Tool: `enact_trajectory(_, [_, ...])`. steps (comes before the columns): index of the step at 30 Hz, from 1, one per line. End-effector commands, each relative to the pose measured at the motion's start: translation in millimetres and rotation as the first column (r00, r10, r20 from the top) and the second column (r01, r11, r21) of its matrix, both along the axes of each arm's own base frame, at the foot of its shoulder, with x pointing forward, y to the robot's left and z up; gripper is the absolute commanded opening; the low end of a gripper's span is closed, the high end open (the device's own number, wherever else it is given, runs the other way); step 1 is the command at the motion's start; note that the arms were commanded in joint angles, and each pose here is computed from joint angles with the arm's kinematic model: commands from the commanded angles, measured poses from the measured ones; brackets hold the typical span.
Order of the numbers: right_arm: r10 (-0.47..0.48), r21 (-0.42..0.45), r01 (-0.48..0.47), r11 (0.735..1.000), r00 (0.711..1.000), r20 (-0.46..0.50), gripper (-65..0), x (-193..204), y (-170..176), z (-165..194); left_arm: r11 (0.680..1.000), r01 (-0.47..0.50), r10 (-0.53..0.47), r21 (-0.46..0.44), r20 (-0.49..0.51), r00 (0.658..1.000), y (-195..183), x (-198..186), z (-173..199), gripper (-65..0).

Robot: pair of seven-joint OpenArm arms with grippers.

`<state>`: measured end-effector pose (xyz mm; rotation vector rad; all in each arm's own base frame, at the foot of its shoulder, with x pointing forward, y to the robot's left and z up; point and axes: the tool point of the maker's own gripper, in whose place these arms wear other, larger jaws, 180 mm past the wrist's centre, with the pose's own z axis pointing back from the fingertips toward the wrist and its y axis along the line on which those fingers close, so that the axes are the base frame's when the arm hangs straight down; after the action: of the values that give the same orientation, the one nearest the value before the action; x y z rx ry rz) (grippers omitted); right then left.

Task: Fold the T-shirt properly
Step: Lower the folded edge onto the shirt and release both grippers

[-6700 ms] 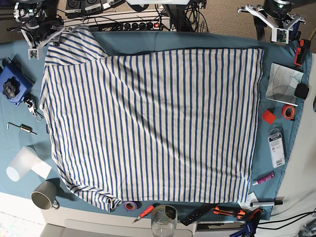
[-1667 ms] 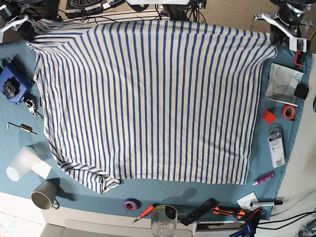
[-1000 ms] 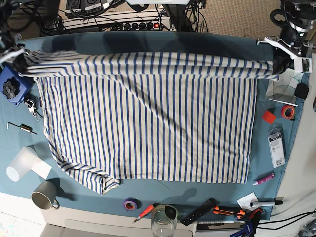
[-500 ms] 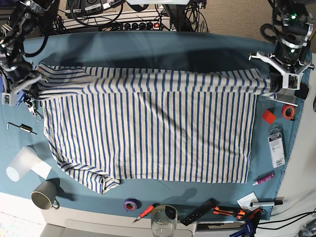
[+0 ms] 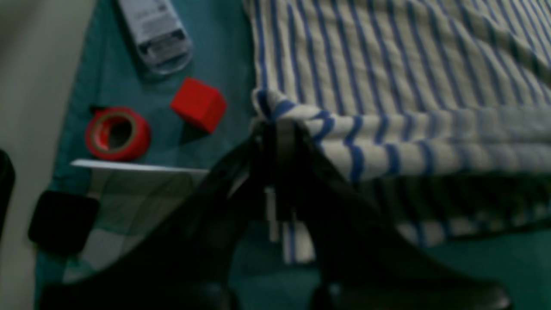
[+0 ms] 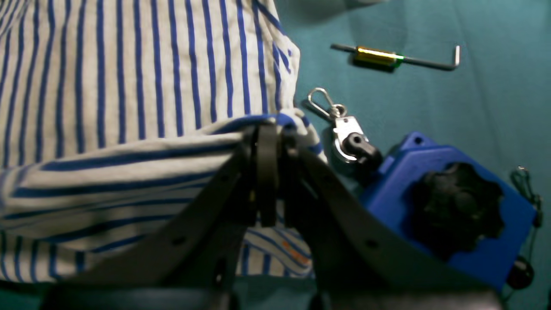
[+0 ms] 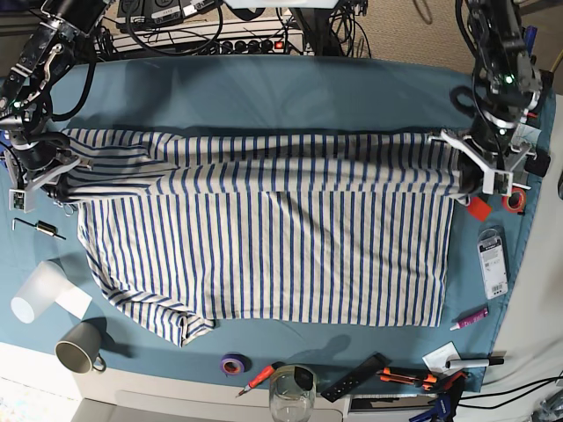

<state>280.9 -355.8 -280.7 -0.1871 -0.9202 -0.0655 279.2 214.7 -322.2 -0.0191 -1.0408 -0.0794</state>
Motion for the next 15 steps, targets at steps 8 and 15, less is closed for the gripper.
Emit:
enact_trajectory(8, [-0.069,0.029,0.068,0.997,0.996,0.051,-65.0,18,-23,1,0.999,0.006,-0.011,0.042,0.116,0.993,13,31,35,-65.0])
enact_trajectory(15, [-0.119,0.133,0.114,0.985,0.993,0.027,-65.0,40,-33,-18,0.999,0.037,-0.036,-0.012,0.104,0.994,7,32,27,-65.0])
